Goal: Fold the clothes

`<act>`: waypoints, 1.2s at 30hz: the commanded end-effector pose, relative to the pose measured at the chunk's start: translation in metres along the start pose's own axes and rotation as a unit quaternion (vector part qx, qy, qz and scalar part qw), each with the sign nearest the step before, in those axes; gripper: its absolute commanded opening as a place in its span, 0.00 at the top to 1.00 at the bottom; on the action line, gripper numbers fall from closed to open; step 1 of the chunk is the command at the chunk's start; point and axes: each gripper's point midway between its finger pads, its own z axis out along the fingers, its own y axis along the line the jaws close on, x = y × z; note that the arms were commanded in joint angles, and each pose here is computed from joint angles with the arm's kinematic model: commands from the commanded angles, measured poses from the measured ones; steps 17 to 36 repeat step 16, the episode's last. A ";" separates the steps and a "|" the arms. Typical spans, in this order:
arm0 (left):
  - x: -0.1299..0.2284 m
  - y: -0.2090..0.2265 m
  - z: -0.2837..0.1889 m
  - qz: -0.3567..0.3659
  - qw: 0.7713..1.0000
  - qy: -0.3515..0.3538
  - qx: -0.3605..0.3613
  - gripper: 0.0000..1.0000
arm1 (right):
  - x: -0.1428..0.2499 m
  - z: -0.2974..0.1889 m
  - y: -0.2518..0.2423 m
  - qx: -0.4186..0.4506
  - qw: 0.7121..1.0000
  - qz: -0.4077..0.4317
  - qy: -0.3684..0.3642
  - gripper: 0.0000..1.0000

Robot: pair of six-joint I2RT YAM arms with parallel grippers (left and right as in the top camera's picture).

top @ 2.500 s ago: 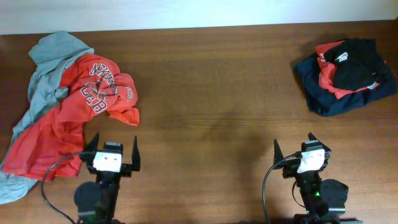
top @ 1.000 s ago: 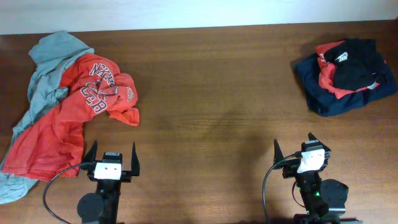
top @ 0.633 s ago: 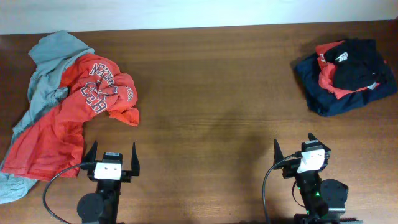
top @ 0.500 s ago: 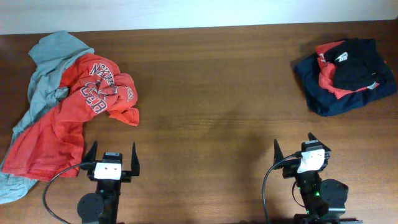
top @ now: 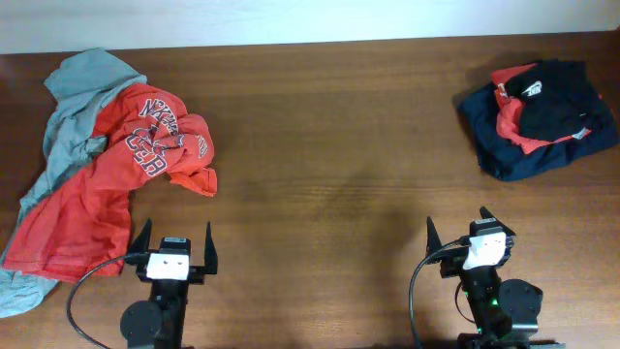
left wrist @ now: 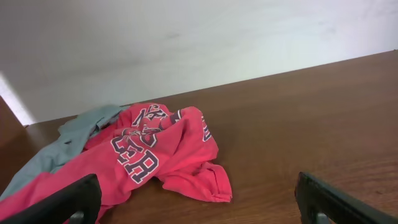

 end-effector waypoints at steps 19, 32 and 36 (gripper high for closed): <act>0.000 -0.001 0.000 0.003 1.000 -0.002 0.003 0.01 | 0.002 0.000 0.000 0.002 1.000 0.002 0.000 0.01; 0.000 -0.001 0.000 0.003 1.000 -0.002 0.003 0.01 | 0.002 0.000 0.000 0.002 1.000 0.002 0.000 0.01; 0.000 -0.001 0.000 0.003 1.000 -0.002 0.003 0.01 | 0.002 0.000 0.000 0.002 1.000 0.002 0.000 0.01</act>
